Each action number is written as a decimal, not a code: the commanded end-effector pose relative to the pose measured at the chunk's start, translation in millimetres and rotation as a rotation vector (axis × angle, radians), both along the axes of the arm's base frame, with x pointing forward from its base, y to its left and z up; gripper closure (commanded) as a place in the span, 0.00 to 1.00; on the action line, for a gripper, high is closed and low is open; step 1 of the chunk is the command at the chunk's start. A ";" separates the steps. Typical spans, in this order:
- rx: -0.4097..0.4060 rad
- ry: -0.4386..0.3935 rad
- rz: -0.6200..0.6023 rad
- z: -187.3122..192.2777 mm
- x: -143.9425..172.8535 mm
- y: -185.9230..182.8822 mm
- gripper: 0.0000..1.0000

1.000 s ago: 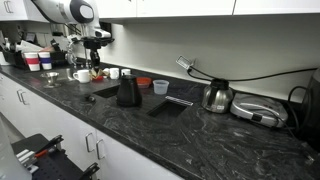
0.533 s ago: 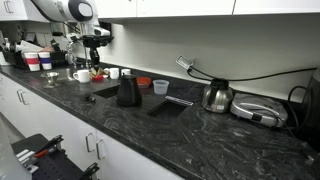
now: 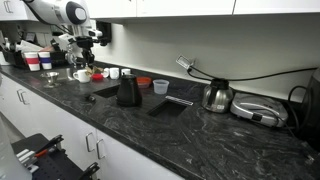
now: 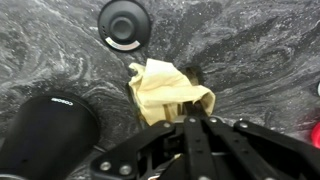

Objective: Pick the cloth and drop it in the opening on the left on the counter

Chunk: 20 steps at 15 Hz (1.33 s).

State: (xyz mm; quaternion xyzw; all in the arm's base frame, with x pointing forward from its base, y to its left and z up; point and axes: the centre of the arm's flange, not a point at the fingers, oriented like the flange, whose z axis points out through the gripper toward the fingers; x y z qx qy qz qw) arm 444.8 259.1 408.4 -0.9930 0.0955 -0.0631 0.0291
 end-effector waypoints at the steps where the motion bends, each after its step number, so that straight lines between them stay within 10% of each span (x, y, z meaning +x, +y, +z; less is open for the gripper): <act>1: -0.021 -0.040 0.095 -22.2 51.5 28.1 1.00; 11: -0.080 -0.025 0.197 -116.5 127.2 35.2 1.00; 13: -0.079 0.001 0.196 -125.8 125.3 38.3 0.73; 20: -0.100 0.003 0.134 -126.6 125.0 14.4 0.36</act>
